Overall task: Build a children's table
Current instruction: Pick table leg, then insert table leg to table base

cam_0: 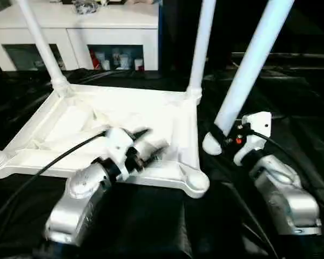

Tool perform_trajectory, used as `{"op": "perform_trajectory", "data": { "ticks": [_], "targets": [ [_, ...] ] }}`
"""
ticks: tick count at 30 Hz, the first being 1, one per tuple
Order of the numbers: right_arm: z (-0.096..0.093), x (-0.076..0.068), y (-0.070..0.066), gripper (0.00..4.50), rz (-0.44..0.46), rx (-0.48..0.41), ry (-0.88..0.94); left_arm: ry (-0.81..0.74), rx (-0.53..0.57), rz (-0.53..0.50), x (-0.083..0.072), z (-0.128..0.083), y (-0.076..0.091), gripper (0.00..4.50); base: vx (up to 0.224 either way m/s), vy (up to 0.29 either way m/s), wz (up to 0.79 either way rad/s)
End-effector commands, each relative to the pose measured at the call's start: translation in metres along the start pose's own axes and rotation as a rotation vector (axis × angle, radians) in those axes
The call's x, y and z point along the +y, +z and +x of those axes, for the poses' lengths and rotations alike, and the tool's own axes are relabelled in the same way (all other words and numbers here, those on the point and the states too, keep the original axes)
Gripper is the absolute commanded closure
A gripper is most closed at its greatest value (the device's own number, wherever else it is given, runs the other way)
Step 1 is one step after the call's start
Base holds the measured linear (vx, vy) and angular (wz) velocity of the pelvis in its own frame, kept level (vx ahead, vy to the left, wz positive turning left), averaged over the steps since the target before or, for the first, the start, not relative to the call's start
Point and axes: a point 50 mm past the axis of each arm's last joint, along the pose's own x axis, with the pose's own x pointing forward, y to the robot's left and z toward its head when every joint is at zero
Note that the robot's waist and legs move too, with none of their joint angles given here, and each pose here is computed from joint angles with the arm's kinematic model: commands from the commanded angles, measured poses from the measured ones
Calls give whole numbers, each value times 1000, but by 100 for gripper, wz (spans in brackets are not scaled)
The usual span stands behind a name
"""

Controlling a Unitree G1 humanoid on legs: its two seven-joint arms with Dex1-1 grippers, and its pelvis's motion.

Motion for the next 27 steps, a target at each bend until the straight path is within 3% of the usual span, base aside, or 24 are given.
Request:
{"op": "perform_trajectory", "data": {
  "ticks": [1,7,11,21,27],
  "targets": [
    [-7,5,3,259,-44,53,156,-189,122,36,3,1,-6,122,-82,-36,3],
    [-12,2,1,259,-111,135,249,-342,278,109,16,-5,-15,122,-77,-38,1],
    [-13,-2,0,259,-145,169,265,-386,355,145,26,0,-20,159,-28,-19,0],
    [-13,3,-2,259,-167,196,320,-334,366,153,42,11,-26,245,0,0,0],
    [-10,4,-1,259,-177,199,336,-240,288,133,48,21,-28,289,0,0,0]
  ]
}}
